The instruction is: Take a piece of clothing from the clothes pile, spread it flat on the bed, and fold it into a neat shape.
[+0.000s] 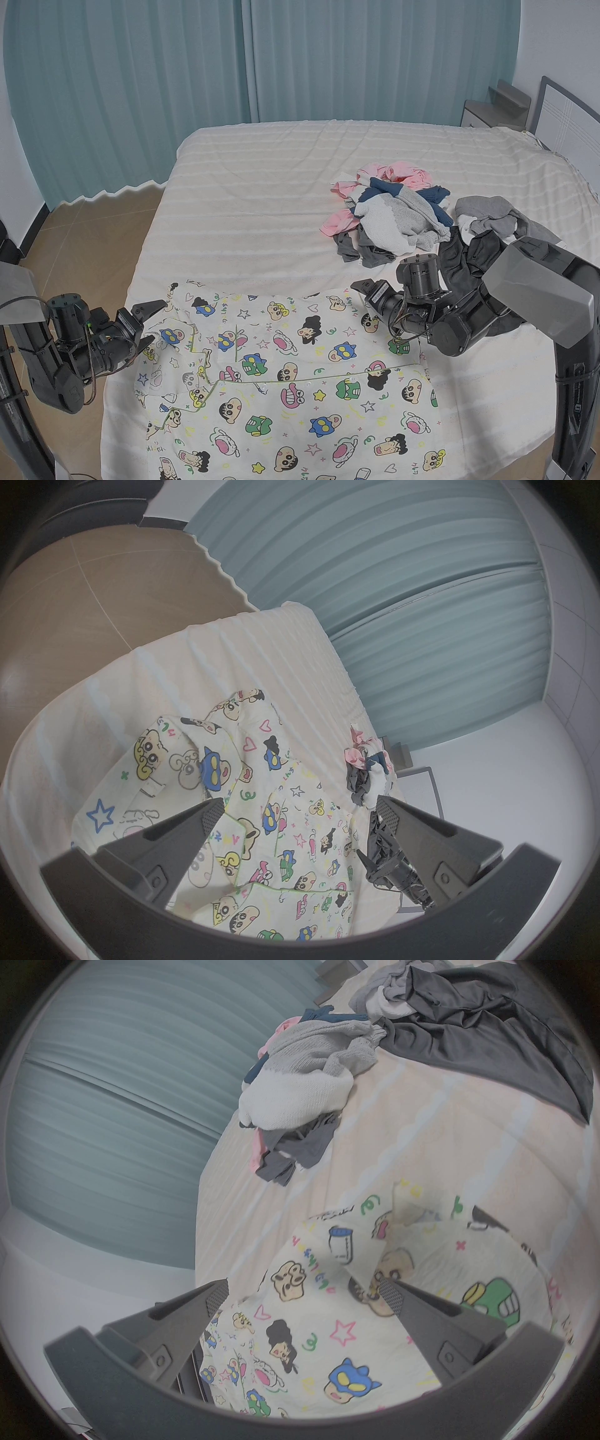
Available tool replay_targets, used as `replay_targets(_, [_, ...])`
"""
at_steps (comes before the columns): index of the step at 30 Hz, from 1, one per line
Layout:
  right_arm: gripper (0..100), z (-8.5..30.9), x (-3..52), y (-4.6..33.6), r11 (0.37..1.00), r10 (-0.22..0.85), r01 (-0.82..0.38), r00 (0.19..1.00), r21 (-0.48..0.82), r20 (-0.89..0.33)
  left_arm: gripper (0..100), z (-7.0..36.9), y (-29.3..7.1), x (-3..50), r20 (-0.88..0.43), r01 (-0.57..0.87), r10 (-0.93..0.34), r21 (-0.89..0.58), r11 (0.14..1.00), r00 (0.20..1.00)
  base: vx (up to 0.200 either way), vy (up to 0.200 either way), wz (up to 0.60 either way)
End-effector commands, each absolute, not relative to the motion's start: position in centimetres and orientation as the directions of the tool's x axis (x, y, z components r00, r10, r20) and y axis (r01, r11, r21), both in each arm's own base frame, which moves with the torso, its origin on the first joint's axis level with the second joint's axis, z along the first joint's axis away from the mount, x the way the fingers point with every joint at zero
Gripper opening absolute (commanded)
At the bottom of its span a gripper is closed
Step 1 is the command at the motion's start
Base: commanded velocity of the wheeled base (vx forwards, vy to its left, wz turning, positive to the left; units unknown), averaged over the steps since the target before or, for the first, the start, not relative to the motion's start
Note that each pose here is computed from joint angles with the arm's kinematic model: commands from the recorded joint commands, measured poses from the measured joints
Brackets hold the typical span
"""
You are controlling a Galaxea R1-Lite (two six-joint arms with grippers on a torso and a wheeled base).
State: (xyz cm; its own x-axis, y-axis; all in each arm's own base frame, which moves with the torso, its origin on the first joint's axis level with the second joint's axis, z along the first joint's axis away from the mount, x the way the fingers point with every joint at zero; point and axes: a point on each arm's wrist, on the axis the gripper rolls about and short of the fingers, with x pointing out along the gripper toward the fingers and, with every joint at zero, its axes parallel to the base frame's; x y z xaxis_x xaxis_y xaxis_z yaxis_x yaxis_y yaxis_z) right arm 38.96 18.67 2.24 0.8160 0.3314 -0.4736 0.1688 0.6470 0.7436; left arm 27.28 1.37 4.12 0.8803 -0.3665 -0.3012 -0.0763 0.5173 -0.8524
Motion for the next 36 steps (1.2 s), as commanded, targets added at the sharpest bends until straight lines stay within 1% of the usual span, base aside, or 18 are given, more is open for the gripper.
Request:
replay_targets(1, [100, 2.8, 38.1, 19.8, 0.645, 0.358, 0.148, 0.808, 0.749, -0.468, 100, 2.3, 1.4, 26.9, -0.358, -0.136, -0.364, -0.848, 0.513, 0.86, 0.0, 0.0, 0.0])
replay_targets(10, [100, 2.4, 37.8, 21.0, 0.65, 0.377, 0.134, 0.798, 0.748, -0.471, 100, 2.2, 1.4, 26.9, -0.362, -0.139, -0.364, -0.847, 0.514, 0.858, 0.0, 0.0, 0.0])
replay_targets(14, [100, 1.2, 38.5, 21.5, 0.653, 0.373, 0.138, 0.798, 0.745, -0.474, 100, 2.1, 1.4, 26.9, -0.363, -0.139, -0.364, -0.846, 0.515, 0.858, 0.0, 0.0, 0.0])
replay_targets(17, [100, 0.6, 39.0, 21.8, 0.661, 0.341, 0.151, 0.813, 0.735, -0.473, 100, 2.1, 1.4, 26.9, -0.362, -0.139, -0.362, -0.846, 0.515, 0.859, 0.0, 0.0, 0.0])
replay_targets(20, [100, 0.1, 40.2, 22.2, 0.675, 0.26, 0.171, 0.855, 0.718, -0.448, 100, 2.1, 1.4, 26.9, -0.362, -0.139, -0.362, -0.846, 0.515, 0.859, 0.0, 0.0, 0.0])
replay_targets(21, [100, -0.1, 40.5, 22.2, 0.684, 0.24, 0.174, 0.864, 0.708, -0.443, 100, 2.1, 1.4, 26.9, -0.363, -0.141, -0.361, -0.845, 0.516, 0.859, 0.0, 0.0, 0.0])
replay_targets(24, [100, -1.4, 41.1, 21.8, 0.741, 0.187, 0.171, 0.876, 0.649, -0.444, 100, 2.1, 1.4, 26.9, -0.362, -0.14, -0.361, -0.845, 0.516, 0.859, 0.0, 0.0, 0.0])
replay_targets(26, [100, -1.6, 41.6, 21.4, 0.756, 0.151, 0.177, 0.89, 0.63, -0.431, 100, 2.1, 1.4, 26.9, -0.362, -0.14, -0.361, -0.845, 0.516, 0.859, 0.0, 0.0, 0.0])
replay_targets(30, [100, -1.1, 42.4, 20.6, 0.763, 0.107, 0.157, 0.926, 0.626, -0.362, 100, 2.1, 1.4, 26.9, -0.362, -0.14, -0.361, -0.845, 0.516, 0.859, 0.0, 0.0, 0.0])
replay_targets(31, [100, -0.5, 42.9, 20.1, 0.771, 0.099, 0.119, 0.948, 0.625, -0.302, 100, 2.1, 1.4, 26.9, -0.363, -0.14, -0.361, -0.845, 0.517, 0.859, 0.0, 0.0, 0.0])
replay_targets(35, [100, 1.1, 43.7, 19.0, 0.79, 0.092, 0.017, 0.985, 0.612, -0.146, 100, 2.1, 1.4, 26.9, -0.363, -0.14, -0.361, -0.845, 0.517, 0.859, 0.0, 0.0, 0.0])
replay_targets(36, [100, 1.1, 43.7, 19.0, 0.79, 0.092, 0.017, 0.985, 0.612, -0.146, 100, 2.1, 1.4, 26.9, -0.363, -0.14, -0.361, -0.845, 0.517, 0.859, 0.0, 0.0, 0.0])
